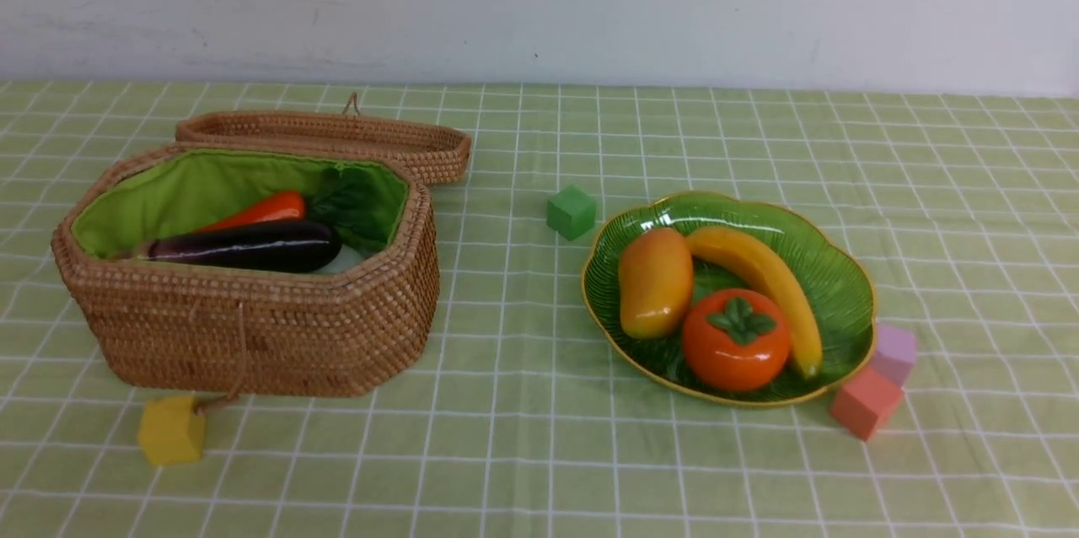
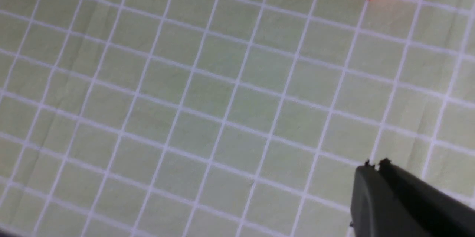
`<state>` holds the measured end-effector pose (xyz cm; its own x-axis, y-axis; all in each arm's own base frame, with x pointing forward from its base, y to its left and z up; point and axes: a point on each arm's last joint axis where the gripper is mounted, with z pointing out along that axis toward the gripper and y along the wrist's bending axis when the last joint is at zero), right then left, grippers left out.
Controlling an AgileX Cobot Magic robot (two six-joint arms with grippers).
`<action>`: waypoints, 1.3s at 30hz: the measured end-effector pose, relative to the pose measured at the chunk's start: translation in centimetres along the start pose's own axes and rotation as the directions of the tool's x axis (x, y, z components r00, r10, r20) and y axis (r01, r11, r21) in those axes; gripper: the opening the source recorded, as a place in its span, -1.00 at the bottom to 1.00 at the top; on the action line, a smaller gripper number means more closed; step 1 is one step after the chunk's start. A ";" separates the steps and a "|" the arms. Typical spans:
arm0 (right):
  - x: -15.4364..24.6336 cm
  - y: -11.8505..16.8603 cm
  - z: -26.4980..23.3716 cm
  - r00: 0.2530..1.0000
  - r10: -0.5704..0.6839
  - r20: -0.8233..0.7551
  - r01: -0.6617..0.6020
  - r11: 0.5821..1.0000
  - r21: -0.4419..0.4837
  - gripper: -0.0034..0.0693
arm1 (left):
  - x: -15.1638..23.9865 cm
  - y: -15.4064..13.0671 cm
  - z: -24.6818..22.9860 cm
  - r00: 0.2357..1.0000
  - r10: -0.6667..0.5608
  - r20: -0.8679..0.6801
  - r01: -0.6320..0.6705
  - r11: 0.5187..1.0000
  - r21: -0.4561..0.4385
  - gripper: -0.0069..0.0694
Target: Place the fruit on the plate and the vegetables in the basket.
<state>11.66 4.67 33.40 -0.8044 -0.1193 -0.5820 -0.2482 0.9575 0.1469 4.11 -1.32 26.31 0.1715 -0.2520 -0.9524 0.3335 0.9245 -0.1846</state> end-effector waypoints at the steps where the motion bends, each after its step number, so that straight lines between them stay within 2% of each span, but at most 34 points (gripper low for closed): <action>1: 0.1 -0.4 -0.2 0.996 -0.023 0.089 0.021 0.999 0.025 -0.82 | 0.0 0.0 0.0 1.000 0.000 0.000 0.000 1.000 0.000 -0.85; 2: 0.2 -0.5 0.0 0.996 -0.025 0.083 0.023 0.999 0.031 -0.82 | 0.0 0.0 0.0 1.000 0.000 0.000 0.000 1.000 0.000 -0.85; 4: 1.6 -1.3 0.1 0.955 -0.050 0.294 0.033 0.998 0.062 -0.82 | 0.0 0.0 0.0 1.000 0.000 0.000 0.000 1.000 -0.001 -0.85; 7: 4.6 -2.5 1.2 0.880 -0.054 0.471 0.001 0.994 0.111 -0.82 | 0.0 0.0 0.0 1.000 0.000 0.002 0.000 1.000 -0.004 -0.85; 8: 7.4 -3.5 2.9 0.836 -0.057 0.546 -0.034 0.987 0.154 -0.82 | 0.0 0.0 0.0 1.000 0.000 0.002 0.000 1.000 -0.005 -0.85; 10: 10.1 -4.1 4.6 0.780 -0.075 0.621 -0.058 0.980 0.191 -0.82 | 0.0 0.1 0.0 1.000 0.000 0.002 0.000 1.000 -0.006 -0.85; 12: 12.6 -4.7 6.8 0.762 -0.071 0.644 -0.088 0.973 0.212 -0.82 | 0.0 0.0 0.0 1.000 -0.001 0.002 0.001 1.000 -0.005 -0.85; 16: 15.0 -5.2 8.3 0.786 -0.004 0.618 -0.162 0.964 0.213 -0.82 | 0.0 0.1 0.0 1.000 -0.003 0.003 0.003 1.000 -0.011 -0.85; 39: 15.1 -5.3 8.2 0.788 -0.011 0.616 -0.163 0.960 0.226 -0.76 | 0.0 0.1 0.0 1.000 -0.006 0.003 0.006 1.000 -0.011 -0.81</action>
<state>5.23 -0.02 17.32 -0.2988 0.0571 -0.9526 0.0147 0.9984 0.0552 4.15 -1.22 26.27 0.1727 -0.2581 -0.9506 0.3239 0.9262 -0.1927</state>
